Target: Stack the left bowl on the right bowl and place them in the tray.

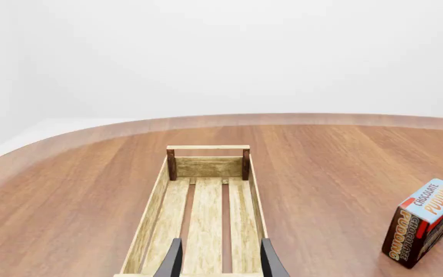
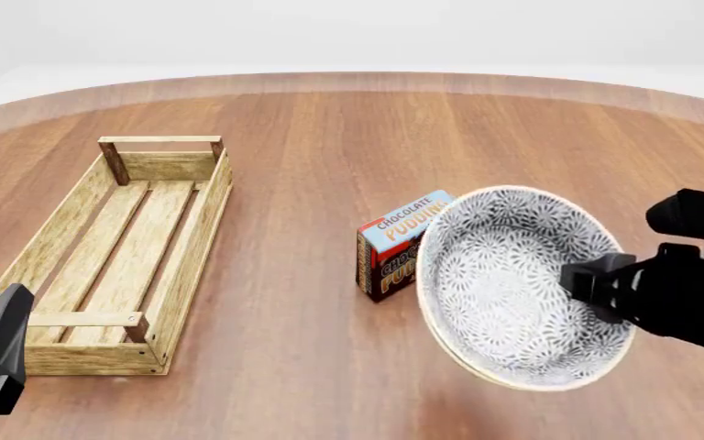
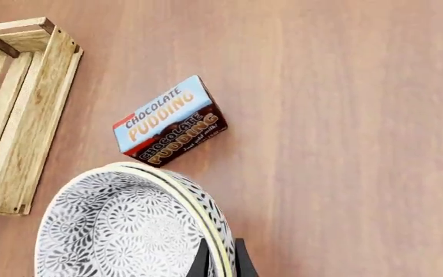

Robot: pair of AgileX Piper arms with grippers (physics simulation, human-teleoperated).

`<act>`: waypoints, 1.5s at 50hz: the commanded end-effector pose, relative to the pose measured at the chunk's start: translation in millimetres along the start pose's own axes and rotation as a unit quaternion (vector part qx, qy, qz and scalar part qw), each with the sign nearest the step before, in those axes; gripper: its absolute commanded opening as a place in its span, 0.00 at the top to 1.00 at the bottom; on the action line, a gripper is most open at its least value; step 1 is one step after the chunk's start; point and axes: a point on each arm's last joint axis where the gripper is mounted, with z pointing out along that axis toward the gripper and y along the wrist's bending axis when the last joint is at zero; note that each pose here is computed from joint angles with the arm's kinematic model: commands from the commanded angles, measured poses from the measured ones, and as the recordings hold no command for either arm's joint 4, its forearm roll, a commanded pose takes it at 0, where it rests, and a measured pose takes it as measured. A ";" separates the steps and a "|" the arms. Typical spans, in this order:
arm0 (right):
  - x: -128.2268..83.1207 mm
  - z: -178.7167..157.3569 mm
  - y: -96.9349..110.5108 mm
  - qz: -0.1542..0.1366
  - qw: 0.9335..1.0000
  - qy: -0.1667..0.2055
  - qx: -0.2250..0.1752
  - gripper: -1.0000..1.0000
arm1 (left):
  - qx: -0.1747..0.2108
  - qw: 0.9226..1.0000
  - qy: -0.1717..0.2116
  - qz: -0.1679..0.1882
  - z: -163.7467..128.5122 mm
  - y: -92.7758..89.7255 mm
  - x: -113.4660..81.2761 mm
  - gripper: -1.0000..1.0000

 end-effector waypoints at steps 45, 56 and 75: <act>-145.2 105.2 233.7 -0.159 0.967 -0.019 -0.197 1.00 | 0.000 1.000 0.000 0.000 0.0 0.0 0.0 0.00; -145.9 135.7 269.2 -0.138 0.966 -0.018 -0.217 1.00 | 0.000 1.000 0.000 0.000 0.0 0.0 0.0 0.00; -128.5 183.0 319.0 -0.091 0.965 -0.005 -0.245 1.00 | 0.000 1.000 0.000 0.000 0.0 0.0 0.0 0.00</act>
